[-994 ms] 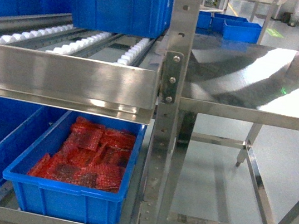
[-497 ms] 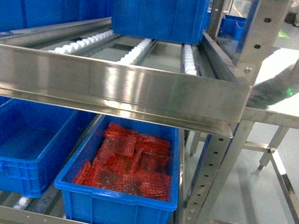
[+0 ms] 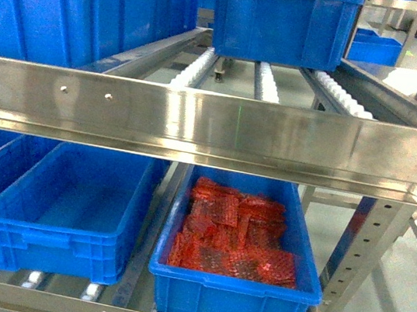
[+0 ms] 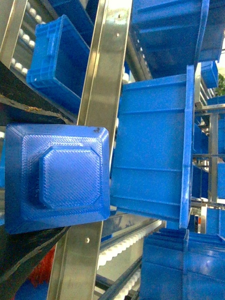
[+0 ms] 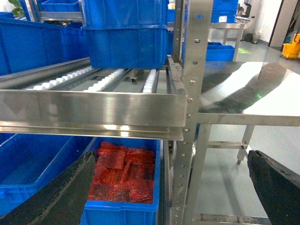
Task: Pick blue part to blue bin on bottom shelf
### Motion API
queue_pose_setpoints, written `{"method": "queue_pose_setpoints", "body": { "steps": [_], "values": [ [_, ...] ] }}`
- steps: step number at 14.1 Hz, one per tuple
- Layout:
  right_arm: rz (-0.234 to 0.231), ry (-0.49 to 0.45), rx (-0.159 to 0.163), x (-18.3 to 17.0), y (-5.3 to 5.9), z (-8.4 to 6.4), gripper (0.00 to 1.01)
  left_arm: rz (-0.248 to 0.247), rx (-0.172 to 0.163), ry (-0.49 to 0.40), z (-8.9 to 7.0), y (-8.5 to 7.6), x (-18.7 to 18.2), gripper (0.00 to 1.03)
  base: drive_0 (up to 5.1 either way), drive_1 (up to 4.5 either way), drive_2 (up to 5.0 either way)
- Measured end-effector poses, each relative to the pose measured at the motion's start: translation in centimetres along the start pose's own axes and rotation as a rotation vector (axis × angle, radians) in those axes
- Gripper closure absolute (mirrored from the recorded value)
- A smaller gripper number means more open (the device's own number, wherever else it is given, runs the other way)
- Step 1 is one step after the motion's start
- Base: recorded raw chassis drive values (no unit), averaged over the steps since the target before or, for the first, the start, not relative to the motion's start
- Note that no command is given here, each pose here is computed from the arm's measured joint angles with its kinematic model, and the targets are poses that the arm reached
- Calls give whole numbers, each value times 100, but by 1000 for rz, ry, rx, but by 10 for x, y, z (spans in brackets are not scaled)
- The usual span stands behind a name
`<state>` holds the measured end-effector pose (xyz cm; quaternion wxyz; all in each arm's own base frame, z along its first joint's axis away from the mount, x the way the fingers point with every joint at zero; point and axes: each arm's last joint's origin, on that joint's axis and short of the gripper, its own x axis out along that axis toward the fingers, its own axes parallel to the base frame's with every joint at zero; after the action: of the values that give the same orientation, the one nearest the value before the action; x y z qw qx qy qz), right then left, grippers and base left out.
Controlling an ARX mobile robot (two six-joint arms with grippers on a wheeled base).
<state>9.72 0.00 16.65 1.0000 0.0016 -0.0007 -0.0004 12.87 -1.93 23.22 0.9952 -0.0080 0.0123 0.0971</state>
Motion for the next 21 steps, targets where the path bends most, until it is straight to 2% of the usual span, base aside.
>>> {"method": "queue_pose_setpoints", "body": {
  "steps": [3, 6, 21],
  "values": [
    [0, -1, 0, 0, 0, 0, 3, 0, 0, 0, 0, 0, 0, 58, -498, 243, 243],
    [5, -3, 0, 0, 0, 0, 3, 11, -1, -1, 0, 1, 0, 58, 0, 0, 0],
    [2, -3, 0, 0, 0, 0, 3, 1, -1, -1, 0, 0, 0, 58, 0, 0, 0]
  ]
}}
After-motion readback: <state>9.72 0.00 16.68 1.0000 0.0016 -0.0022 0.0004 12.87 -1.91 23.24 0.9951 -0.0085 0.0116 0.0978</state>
